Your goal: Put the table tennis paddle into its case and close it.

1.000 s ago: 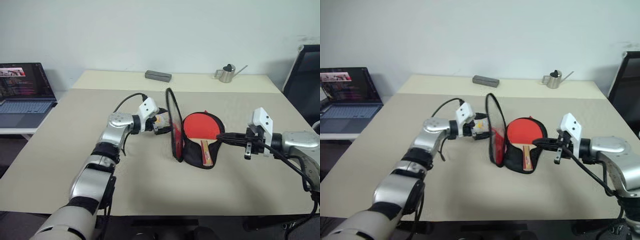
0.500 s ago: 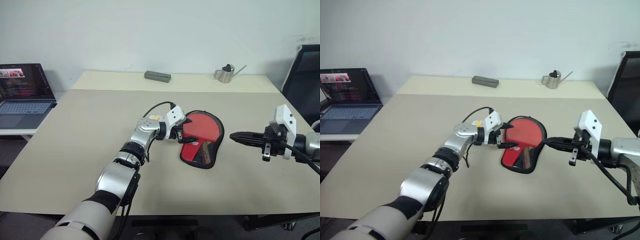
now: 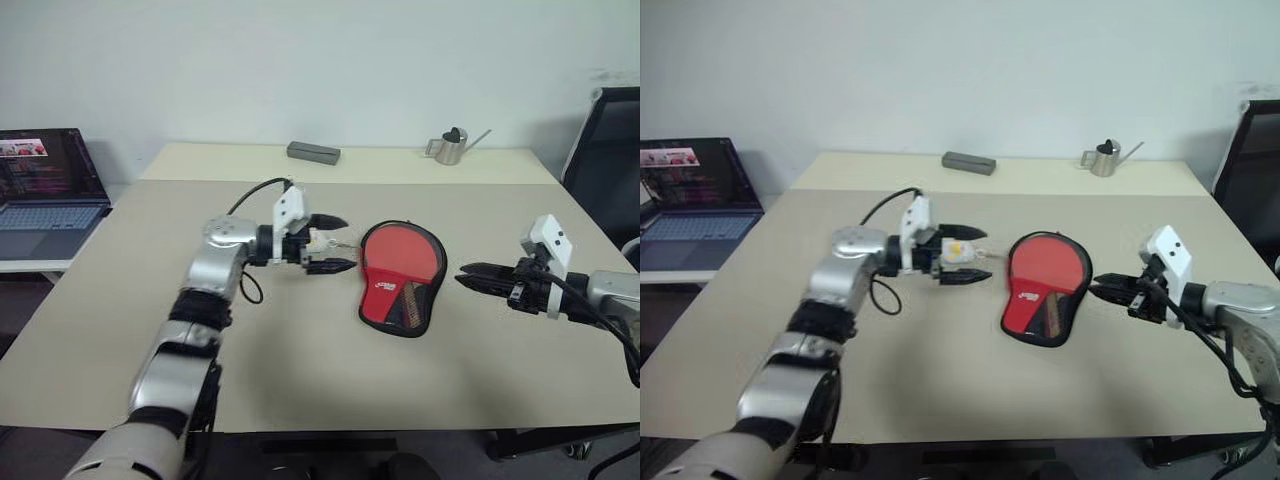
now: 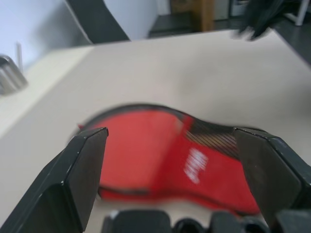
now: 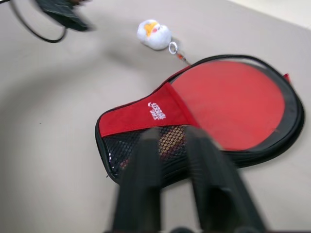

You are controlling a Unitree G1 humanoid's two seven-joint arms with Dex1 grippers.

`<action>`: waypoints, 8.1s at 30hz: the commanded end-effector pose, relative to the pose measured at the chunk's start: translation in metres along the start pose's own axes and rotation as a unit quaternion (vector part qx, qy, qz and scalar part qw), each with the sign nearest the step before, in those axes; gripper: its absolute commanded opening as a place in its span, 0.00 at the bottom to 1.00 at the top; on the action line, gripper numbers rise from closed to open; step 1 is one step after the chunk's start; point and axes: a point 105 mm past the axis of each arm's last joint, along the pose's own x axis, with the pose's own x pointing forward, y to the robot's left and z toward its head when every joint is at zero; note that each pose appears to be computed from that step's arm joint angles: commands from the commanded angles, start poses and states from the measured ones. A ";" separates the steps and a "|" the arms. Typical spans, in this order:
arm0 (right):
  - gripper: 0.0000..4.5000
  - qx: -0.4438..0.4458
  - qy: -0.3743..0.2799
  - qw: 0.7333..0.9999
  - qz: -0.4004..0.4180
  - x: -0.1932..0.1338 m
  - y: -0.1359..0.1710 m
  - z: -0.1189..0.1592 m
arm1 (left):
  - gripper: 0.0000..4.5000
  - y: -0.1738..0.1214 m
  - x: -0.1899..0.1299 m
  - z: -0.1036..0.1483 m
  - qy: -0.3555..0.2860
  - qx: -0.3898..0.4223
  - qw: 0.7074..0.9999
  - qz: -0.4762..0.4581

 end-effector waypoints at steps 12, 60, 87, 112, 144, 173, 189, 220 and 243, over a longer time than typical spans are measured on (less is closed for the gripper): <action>1.00 0.160 0.044 0.982 -0.092 0.042 -0.035 -0.042 | 1.00 -0.029 -0.055 0.052 0.002 0.018 1.000 -0.010; 0.18 0.276 0.027 0.954 -0.109 0.101 -0.030 -0.052 | 1.00 -0.016 -0.077 0.037 0.035 0.011 0.998 0.048; 0.01 0.315 0.110 0.941 -0.048 0.073 0.015 -0.059 | 1.00 -0.066 -0.092 0.018 0.085 -0.001 0.996 -0.027; 0.01 0.328 0.143 0.934 0.013 0.041 0.078 -0.085 | 1.00 -0.100 -0.074 0.019 0.073 -0.026 0.992 -0.103; 0.01 0.314 0.172 0.933 -0.024 0.027 0.059 -0.089 | 1.00 -0.102 -0.074 0.014 0.081 -0.034 0.992 -0.095; 0.54 0.331 0.127 0.934 -0.045 0.022 0.050 -0.086 | 1.00 -0.101 -0.074 0.010 0.086 -0.031 0.992 -0.090; 0.76 0.242 0.037 0.970 0.004 -0.008 0.041 -0.063 | 1.00 -0.099 -0.078 0.010 0.084 -0.033 0.994 -0.068; 1.00 -0.013 -0.071 0.994 0.082 0.102 0.058 -0.022 | 1.00 -0.040 -0.090 -0.025 0.080 -0.075 0.975 0.193; 1.00 0.000 -0.073 0.997 0.034 0.117 0.049 -0.051 | 1.00 0.020 -0.014 -0.063 0.102 -0.129 0.948 0.274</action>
